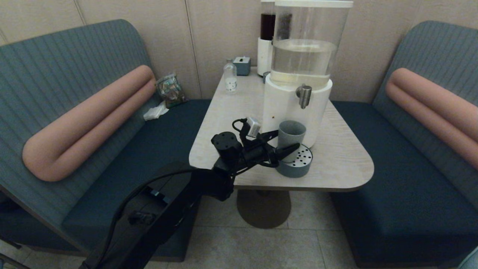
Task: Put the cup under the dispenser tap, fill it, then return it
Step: Place it under the water dispenser
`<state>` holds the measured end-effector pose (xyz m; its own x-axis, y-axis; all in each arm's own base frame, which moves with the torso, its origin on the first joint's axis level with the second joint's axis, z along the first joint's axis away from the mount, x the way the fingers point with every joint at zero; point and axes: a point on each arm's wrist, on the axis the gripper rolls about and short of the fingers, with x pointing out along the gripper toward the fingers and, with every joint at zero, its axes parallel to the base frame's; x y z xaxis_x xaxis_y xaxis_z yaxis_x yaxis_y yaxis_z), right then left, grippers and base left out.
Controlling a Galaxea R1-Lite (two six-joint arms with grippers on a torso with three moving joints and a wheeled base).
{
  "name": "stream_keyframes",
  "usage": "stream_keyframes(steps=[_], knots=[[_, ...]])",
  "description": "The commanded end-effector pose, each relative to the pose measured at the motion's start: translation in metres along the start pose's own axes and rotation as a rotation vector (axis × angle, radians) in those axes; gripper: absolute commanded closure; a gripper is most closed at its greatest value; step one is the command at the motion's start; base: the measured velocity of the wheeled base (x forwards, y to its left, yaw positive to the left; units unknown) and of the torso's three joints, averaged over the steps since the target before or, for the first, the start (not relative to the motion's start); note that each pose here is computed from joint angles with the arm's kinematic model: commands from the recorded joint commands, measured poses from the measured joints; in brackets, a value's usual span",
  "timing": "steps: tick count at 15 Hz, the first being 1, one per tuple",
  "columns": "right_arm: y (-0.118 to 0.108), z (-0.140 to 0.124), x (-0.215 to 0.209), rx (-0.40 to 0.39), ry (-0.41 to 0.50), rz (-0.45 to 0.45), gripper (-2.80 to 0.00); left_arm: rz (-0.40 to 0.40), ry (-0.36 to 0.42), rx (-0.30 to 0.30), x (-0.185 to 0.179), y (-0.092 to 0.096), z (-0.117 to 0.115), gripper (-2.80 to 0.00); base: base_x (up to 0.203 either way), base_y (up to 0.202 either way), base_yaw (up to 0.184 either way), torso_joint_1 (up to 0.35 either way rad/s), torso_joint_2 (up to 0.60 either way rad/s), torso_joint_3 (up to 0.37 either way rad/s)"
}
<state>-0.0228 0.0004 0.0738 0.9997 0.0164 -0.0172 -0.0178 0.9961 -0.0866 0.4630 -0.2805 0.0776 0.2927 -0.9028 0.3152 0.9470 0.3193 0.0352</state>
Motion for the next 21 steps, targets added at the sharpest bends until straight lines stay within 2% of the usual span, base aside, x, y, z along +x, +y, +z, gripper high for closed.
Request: stream_keyframes(steps=[1, 7, 10, 17, 21], knots=[[0.0, 0.0, 0.0, -0.002, -0.003, 0.0, 0.0, -0.007, -0.01, 0.007, 0.001, -0.001, 0.004, -2.8, 0.0, 0.0, 0.0, 0.0, 0.0, 0.0], [0.0, 0.0, 0.0, -0.002, -0.003, 0.0, 0.0, -0.013, -0.05, 0.042, -0.001, -0.003, 0.009, -2.8, 0.0, 0.0, 0.0, 0.0, 0.0, 0.0], [0.0, 0.0, 0.0, 0.0, -0.002, 0.0, 0.0, -0.007, -0.027, 0.024, -0.006, -0.007, 0.01, -2.8, 0.0, 0.0, 0.0, 0.0, 0.0, 0.0], [0.0, 0.0, 0.0, 0.001, 0.0, -0.001, 0.0, 0.011, -0.003, 0.009, -0.017, -0.015, 0.036, -2.8, 0.0, 0.0, 0.0, 0.0, 0.0, 0.0], [0.0, 0.0, 0.0, 0.001, -0.002, 0.0, 0.0, 0.057, 0.003, 0.02, -0.042, -0.009, 0.053, -2.8, 0.0, 0.0, 0.0, 0.0, 0.0, 0.0]])
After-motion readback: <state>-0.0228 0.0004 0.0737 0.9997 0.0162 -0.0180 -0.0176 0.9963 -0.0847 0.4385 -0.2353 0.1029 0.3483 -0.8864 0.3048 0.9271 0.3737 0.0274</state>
